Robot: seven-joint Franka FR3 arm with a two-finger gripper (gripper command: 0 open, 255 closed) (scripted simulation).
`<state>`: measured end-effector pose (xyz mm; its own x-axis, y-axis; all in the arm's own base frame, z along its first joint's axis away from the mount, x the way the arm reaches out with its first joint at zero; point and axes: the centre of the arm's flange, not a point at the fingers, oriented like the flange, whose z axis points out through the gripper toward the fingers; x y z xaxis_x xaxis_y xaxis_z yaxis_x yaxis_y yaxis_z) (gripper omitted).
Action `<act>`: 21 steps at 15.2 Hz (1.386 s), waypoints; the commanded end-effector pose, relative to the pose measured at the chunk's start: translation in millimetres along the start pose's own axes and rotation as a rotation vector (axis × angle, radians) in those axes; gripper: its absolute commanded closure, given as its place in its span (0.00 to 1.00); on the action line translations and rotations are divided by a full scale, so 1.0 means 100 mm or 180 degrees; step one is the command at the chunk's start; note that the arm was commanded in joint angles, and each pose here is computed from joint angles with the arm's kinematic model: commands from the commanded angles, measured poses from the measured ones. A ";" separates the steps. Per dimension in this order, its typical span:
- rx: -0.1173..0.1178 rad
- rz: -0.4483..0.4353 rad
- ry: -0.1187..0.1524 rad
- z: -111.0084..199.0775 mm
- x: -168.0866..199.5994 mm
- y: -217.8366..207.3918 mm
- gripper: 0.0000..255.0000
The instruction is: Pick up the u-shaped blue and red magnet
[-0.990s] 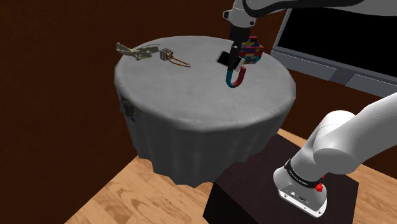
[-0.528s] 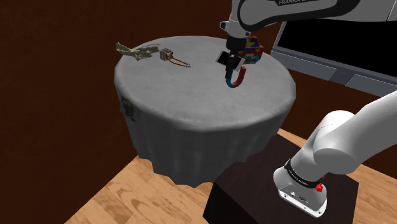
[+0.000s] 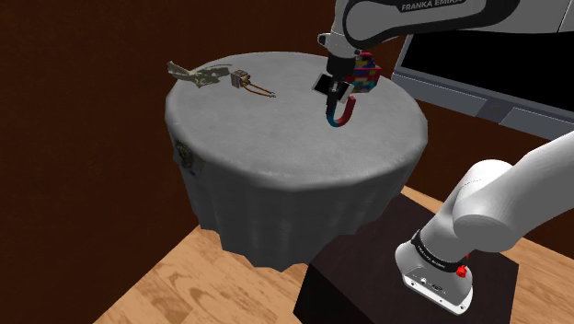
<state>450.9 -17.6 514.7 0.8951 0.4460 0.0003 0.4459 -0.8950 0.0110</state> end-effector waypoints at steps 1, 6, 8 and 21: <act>0.0002 0.0000 -0.0003 0.01 0.00 0.00 1.00; 0.0002 0.0000 -0.0003 -0.10 0.00 0.00 1.00; 0.0002 0.0000 -0.0003 -0.21 0.00 0.00 1.00; 0.0002 0.0000 -0.0003 -0.80 0.00 0.01 1.00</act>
